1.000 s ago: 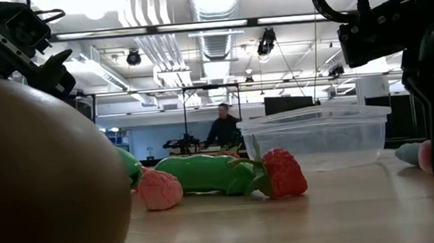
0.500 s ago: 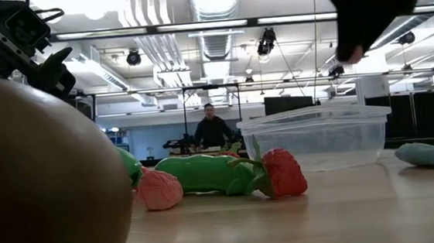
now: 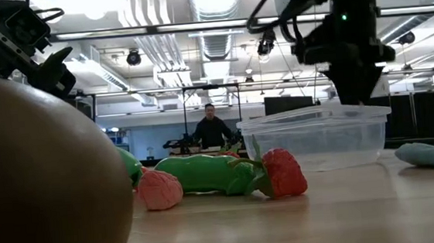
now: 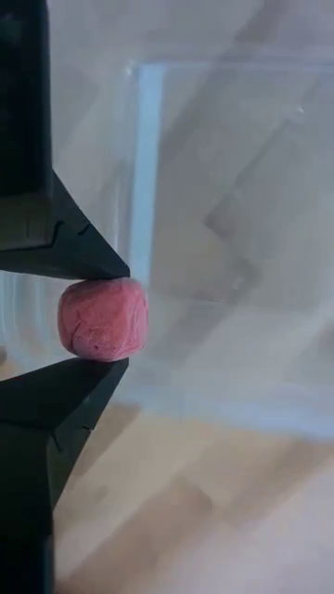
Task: Pick and placing Produce into tupperware
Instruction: Put the right pink peach into the transparent bin, then put the brown kiwi into the transparent bin
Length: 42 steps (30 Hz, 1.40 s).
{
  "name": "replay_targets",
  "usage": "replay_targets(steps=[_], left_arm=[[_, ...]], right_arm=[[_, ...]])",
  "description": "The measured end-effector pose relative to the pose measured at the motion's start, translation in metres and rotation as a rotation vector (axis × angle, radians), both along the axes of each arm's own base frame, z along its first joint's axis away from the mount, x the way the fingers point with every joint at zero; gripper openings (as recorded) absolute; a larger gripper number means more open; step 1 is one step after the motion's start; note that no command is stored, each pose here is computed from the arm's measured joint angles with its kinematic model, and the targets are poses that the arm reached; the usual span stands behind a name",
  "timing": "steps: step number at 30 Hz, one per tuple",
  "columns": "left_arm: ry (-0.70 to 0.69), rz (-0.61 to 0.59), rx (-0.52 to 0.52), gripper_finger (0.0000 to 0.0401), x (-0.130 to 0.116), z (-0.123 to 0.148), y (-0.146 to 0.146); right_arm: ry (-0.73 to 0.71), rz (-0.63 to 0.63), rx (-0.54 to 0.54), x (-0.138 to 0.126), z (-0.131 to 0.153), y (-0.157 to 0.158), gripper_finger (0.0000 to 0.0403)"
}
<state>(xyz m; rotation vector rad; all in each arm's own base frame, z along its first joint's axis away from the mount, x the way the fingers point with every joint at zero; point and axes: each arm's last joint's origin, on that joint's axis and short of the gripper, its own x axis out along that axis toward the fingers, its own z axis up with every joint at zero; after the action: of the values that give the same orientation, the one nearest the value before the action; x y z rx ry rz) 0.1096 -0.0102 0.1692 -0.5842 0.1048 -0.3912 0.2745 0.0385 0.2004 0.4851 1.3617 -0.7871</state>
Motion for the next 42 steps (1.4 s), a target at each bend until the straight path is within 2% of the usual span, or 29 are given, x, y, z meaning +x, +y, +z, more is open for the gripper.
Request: replay_targets(steps=[5, 11, 13, 16, 19, 22, 26, 29, 32, 35, 39, 42], left_arm=[[-0.001, 0.000, 0.000, 0.0299, 0.000, 0.000, 0.000], [-0.002, 0.000, 0.000, 0.0299, 0.000, 0.000, 0.000], [-0.002, 0.000, 0.000, 0.0299, 0.000, 0.000, 0.000], [-0.009, 0.000, 0.000, 0.0299, 0.000, 0.001, 0.000], [-0.011, 0.000, 0.000, 0.0299, 0.000, 0.001, 0.000], [-0.026, -0.001, 0.000, 0.0299, 0.000, 0.002, 0.000], [-0.024, 0.000, -0.001, 0.0299, 0.000, 0.002, 0.000], [-0.024, 0.000, -0.001, 0.0299, 0.000, 0.002, 0.000], [-0.028, 0.000, -0.001, 0.0299, 0.000, 0.003, 0.000], [-0.044, -0.001, -0.001, 0.0299, 0.000, 0.004, 0.000], [-0.039, -0.001, -0.001, 0.0299, 0.000, 0.004, 0.000], [-0.035, -0.001, -0.001, 0.0299, 0.000, 0.003, 0.000]], right_arm=[[-0.039, -0.071, 0.016, 0.001, -0.008, 0.001, 0.0157], [-0.082, -0.099, -0.017, 0.007, 0.001, 0.001, 0.0231], [-0.110, -0.064, -0.014, 0.012, 0.009, 0.003, 0.0252], [-0.219, 0.081, -0.005, 0.026, 0.031, 0.019, 0.0270], [-0.350, 0.207, 0.023, 0.037, 0.053, 0.044, 0.0273], [-0.424, 0.249, 0.048, 0.044, 0.065, 0.067, 0.0269], [-0.438, 0.301, 0.071, 0.051, 0.065, 0.095, 0.0267], [-0.406, 0.366, 0.070, 0.059, 0.055, 0.113, 0.0268], [-0.401, 0.251, 0.144, 0.071, 0.049, 0.121, 0.0269], [-0.428, 0.156, 0.172, 0.081, 0.051, 0.122, 0.0269], [-0.409, 0.155, 0.217, 0.089, 0.046, 0.128, 0.0264], [-0.372, 0.215, 0.271, 0.094, 0.041, 0.133, 0.0259]])
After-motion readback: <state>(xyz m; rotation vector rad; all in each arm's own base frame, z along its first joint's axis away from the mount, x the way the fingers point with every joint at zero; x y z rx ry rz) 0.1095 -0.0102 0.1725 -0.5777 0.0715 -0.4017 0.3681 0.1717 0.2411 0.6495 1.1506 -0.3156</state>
